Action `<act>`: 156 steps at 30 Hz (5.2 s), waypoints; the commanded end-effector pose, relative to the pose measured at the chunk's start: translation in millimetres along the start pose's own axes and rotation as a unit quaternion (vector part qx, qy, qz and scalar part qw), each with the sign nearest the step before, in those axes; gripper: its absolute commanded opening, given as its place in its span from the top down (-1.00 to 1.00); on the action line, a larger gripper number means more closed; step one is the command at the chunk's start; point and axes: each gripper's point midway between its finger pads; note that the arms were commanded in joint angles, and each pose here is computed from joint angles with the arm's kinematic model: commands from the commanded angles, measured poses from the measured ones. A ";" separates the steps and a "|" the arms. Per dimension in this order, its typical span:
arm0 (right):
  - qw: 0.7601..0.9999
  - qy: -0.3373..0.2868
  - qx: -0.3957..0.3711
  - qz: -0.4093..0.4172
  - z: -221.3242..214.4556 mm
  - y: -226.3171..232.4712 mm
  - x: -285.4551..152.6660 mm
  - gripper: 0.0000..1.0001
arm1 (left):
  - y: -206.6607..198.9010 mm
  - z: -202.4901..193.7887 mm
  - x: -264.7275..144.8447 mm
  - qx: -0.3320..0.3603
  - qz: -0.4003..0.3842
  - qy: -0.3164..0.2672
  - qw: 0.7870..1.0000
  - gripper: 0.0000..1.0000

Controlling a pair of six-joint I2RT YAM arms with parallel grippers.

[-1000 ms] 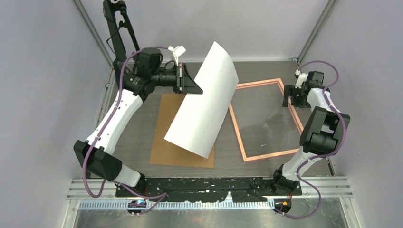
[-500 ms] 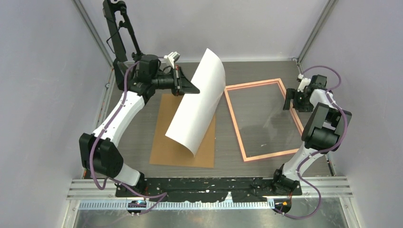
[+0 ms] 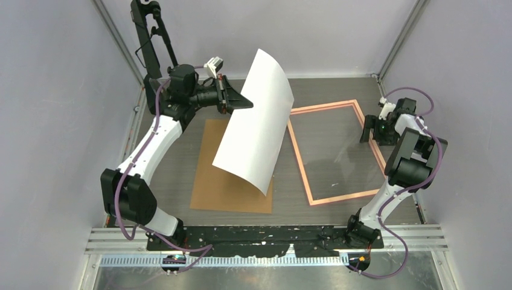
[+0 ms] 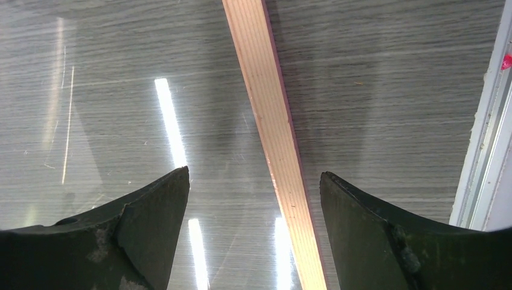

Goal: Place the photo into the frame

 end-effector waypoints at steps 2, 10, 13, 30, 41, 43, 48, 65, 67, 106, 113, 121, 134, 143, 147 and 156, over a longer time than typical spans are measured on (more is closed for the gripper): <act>1.000 -0.011 -0.014 0.008 12.2 -2.2 -1.7 -0.70 | -27.1 11.2 -2.2 0.026 -0.036 -0.007 0.999 1.00; 0.999 0.017 -0.005 0.042 -7.4 11.8 -1.4 -0.63 | -36.1 25.9 1.8 0.024 -0.055 -0.029 0.998 1.00; 0.998 0.027 0.009 0.063 -17.1 22.4 -4.1 -0.60 | -41.2 34.9 4.0 0.020 -0.066 -0.043 0.997 1.00; 0.987 0.049 0.114 0.102 -61.9 64.0 -20.8 -0.61 | -29.2 67.4 27.2 -0.038 -0.106 -0.099 0.989 1.00; 0.976 0.043 0.142 0.157 -60.8 104.8 -22.7 -0.66 | -28.9 70.8 52.8 -0.095 -0.147 -0.109 0.979 1.00; 0.976 0.034 0.143 0.162 -56.3 106.5 -24.5 -0.68 | -29.2 68.3 59.5 -0.109 -0.155 -0.108 0.976 1.00; 0.975 0.003 0.154 0.161 -39.1 97.0 -29.7 -0.70 | -31.2 54.8 83.6 -0.144 -0.167 -0.092 0.971 1.00; 0.972 -0.026 0.184 0.142 -30.5 55.8 -45.5 -0.69 | 68.4 6.5 138.6 -0.220 -0.096 -0.071 0.968 1.00; 0.972 -0.025 0.186 0.141 -31.9 55.6 -45.8 -0.70 | 93.2 -5.5 137.9 -0.225 -0.069 -0.074 0.969 1.00; 0.980 -0.017 0.150 0.131 -50.3 52.9 -39.2 -0.69 | 247.4 -67.3 158.4 -0.318 0.146 -0.067 0.935 0.99; 0.981 -0.019 0.145 0.127 -48.7 51.8 -41.7 -0.68 | 244.8 -72.5 175.0 -0.328 0.134 -0.053 0.934 0.85; 0.985 -0.032 0.122 0.116 -41.8 51.4 -50.3 -0.68 | 246.9 -72.4 179.0 -0.334 0.131 -0.051 0.932 1.00; 0.985 -0.032 0.121 0.122 -40.5 54.8 -49.1 -0.68 | 251.8 -74.0 162.3 -0.334 0.140 -0.074 0.929 1.00; 0.984 -0.053 0.065 0.155 -39.1 72.7 -61.1 -0.68 | 236.8 -63.7 146.4 -0.345 0.114 -0.090 0.927 1.00; 0.981 -0.052 0.015 0.186 -43.4 90.7 -67.9 -0.68 | 236.0 -62.5 144.0 -0.347 0.110 -0.093 0.927 1.00; 0.990 -0.041 -0.055 0.125 -51.8 94.0 -64.0 -0.66 | 235.7 -69.3 144.0 -0.344 0.114 -0.086 0.928 1.00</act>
Point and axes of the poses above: each gripper's point midway between its finger pads, its own x axis out along the fingers, its own y axis along the line the jaws close on, z = x × y, and after that the axes turned 1 degree about x, right-handed
